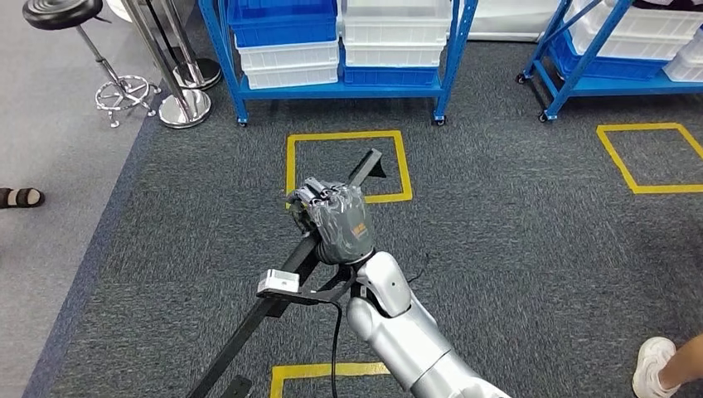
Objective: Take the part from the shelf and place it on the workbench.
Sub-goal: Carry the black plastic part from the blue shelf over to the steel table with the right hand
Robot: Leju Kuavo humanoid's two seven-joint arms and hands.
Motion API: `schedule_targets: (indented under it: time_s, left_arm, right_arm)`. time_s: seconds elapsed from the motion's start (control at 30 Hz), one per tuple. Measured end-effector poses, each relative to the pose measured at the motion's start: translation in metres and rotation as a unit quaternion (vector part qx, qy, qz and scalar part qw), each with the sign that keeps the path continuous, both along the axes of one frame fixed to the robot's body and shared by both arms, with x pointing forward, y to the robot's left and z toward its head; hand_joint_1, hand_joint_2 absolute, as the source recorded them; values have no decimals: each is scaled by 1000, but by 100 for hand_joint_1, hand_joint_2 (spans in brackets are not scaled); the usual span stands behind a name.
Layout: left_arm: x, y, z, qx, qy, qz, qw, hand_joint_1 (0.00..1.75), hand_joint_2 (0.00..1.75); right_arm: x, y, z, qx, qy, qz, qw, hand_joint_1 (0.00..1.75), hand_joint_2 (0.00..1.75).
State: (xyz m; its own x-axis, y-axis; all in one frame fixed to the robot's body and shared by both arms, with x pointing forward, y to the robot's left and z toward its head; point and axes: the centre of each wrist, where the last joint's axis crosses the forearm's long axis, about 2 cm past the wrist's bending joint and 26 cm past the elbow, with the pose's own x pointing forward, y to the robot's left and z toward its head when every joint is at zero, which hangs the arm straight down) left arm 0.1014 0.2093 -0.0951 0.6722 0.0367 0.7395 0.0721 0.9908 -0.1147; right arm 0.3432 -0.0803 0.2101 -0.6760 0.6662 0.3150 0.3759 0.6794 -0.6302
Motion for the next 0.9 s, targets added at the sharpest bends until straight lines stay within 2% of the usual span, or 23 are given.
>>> schedule_targets:
  time_s: [0.9]
  left_arm:
    - [1,0,0,5,-5,-5,1000,0,175]
  right_arm:
    - [2,0,3,28,10,14,999,175,175]
